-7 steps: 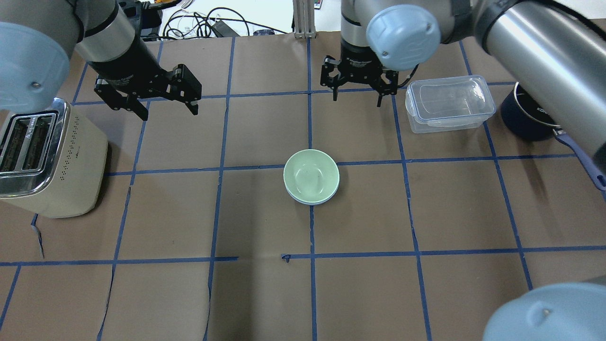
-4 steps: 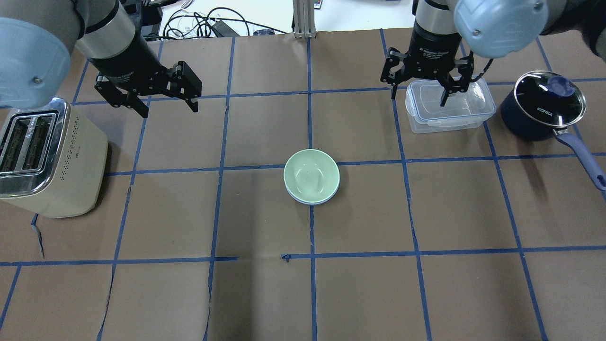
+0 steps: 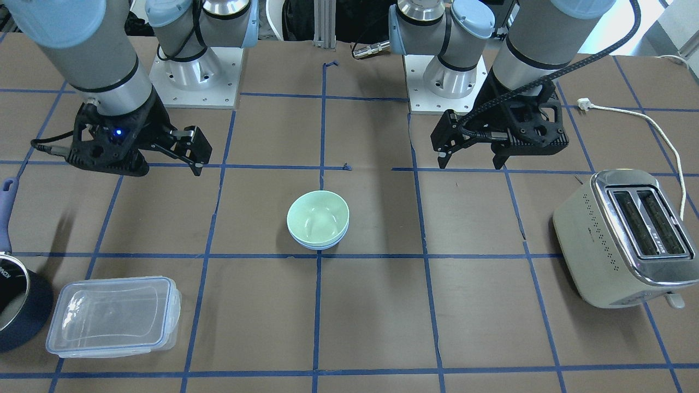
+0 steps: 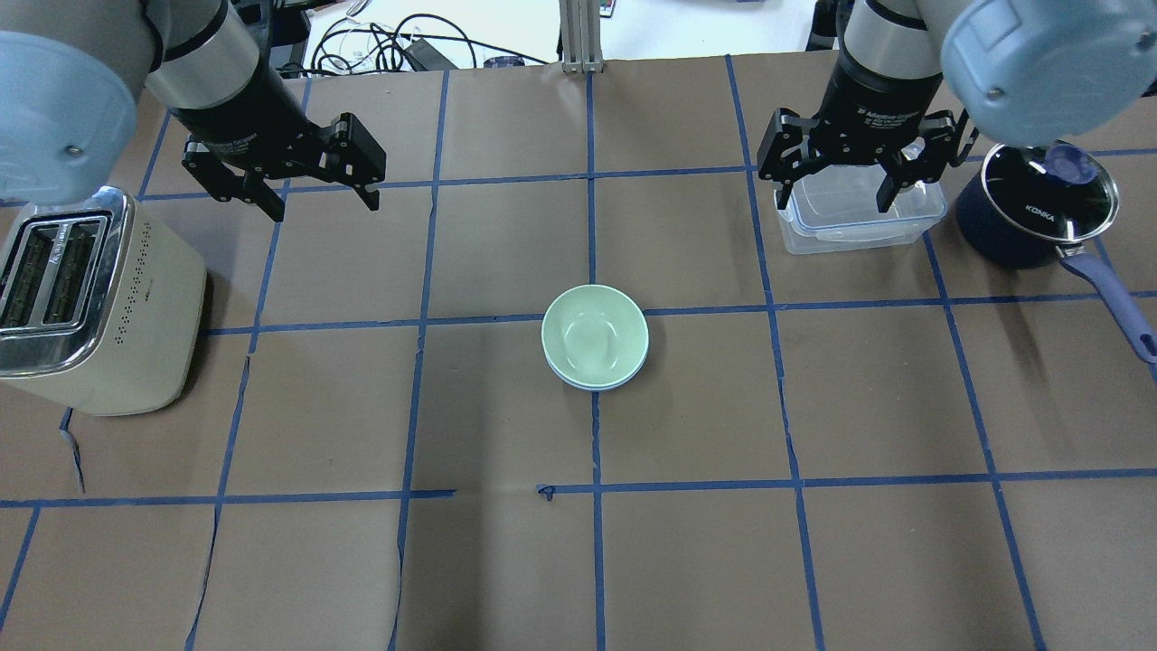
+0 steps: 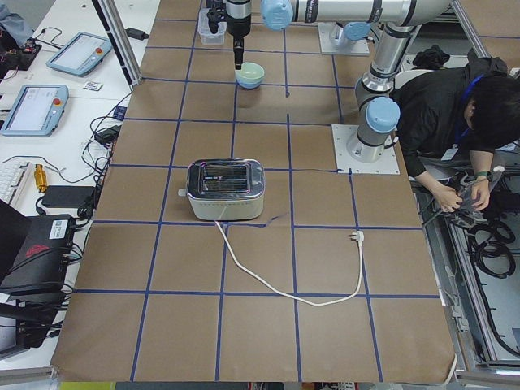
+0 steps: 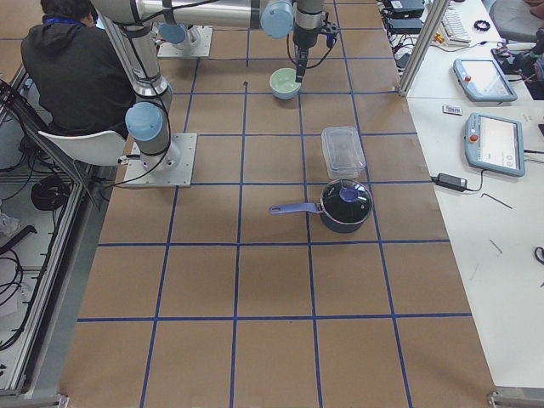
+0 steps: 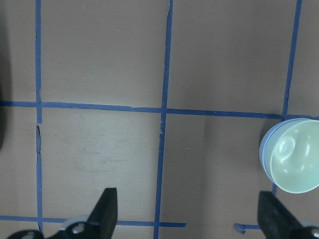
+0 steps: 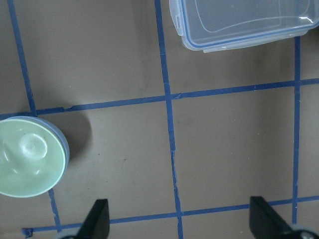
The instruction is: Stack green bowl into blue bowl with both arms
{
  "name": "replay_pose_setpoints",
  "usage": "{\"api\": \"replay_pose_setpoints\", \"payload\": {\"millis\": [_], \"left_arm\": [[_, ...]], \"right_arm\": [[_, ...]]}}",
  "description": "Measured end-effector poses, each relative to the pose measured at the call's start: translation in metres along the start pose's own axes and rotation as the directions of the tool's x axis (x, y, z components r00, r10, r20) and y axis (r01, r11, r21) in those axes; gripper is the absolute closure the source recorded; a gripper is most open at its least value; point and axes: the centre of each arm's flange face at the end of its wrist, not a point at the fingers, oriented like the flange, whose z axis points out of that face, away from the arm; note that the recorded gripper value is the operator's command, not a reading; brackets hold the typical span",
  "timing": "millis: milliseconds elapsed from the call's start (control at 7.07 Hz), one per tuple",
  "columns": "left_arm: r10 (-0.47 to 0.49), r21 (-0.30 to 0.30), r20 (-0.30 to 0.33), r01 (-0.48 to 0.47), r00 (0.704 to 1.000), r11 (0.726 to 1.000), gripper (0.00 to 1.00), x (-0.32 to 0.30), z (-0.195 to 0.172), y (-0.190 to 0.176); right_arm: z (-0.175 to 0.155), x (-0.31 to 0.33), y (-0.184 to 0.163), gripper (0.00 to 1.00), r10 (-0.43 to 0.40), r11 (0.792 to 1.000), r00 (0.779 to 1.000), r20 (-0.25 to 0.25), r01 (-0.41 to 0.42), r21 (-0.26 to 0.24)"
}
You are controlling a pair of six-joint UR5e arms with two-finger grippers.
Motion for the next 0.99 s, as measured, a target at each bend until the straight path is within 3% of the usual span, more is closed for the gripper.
{"api": "replay_pose_setpoints", "payload": {"millis": [425,991], "left_arm": [[-0.001,0.001,0.001,0.001,1.000,1.000,0.00,0.000,-0.001,0.001],[-0.001,0.001,0.000,0.001,1.000,1.000,0.00,0.000,-0.001,0.001]], "right_arm": [[-0.004,0.005,0.026,0.00,-0.090,0.996,0.996,-0.003,0.090,0.008],[-0.017,0.009,0.041,0.00,-0.118,0.993,0.993,-0.010,0.118,0.006]]}}
